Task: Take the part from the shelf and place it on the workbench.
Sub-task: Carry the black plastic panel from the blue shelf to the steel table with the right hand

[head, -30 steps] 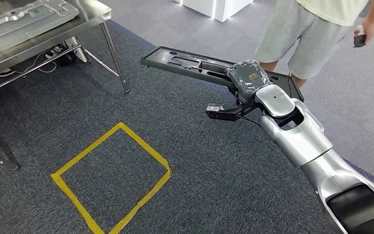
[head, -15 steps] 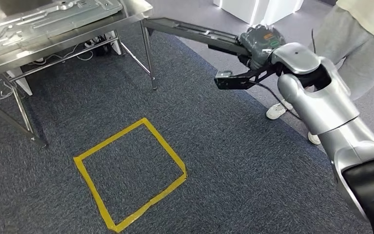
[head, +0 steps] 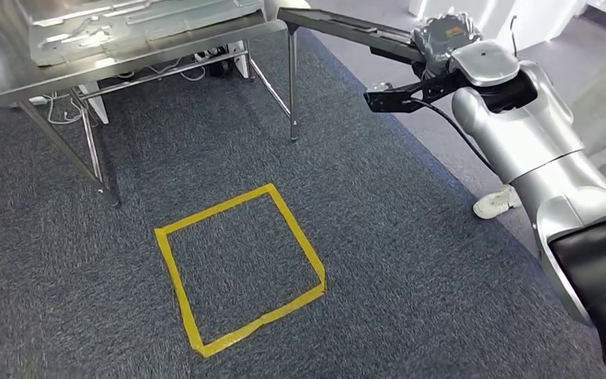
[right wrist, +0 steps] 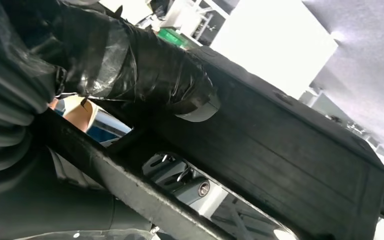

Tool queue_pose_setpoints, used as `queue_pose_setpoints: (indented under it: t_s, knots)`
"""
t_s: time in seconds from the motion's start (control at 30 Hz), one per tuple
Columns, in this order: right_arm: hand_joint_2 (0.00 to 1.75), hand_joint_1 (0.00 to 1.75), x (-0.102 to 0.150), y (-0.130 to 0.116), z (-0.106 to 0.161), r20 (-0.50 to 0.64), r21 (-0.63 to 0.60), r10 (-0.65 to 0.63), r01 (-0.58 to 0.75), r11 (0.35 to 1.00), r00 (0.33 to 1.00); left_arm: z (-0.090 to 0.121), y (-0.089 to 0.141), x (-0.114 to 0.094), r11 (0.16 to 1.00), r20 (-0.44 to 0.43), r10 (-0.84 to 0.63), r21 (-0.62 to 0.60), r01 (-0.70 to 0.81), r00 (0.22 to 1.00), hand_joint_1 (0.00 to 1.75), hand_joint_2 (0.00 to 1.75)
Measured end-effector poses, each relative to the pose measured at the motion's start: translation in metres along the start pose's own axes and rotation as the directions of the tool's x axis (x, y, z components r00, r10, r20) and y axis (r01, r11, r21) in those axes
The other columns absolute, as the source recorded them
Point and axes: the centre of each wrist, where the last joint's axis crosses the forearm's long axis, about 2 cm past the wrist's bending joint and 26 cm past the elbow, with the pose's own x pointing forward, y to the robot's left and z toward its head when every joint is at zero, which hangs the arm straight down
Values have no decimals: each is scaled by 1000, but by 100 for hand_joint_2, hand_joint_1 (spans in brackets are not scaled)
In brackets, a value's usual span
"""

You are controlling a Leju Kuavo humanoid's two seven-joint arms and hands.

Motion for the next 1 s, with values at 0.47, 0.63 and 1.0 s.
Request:
queue_pose_setpoints:
  t_s: [0.47,0.63,1.0]
  knots:
    - [175,175,4,14,-15,-45,91,25,-21,996,999,-1,4,3,1000,-16,17,16,-16,1000,0,175]
    - [175,175,15,11,-18,-27,84,26,-24,996,999,-1,6,-1,999,-27,20,30,-20,999,0,175]
    - [175,175,24,12,-20,0,88,31,-31,996,1000,-1,6,0,999,-14,21,29,-20,1000,0,175]
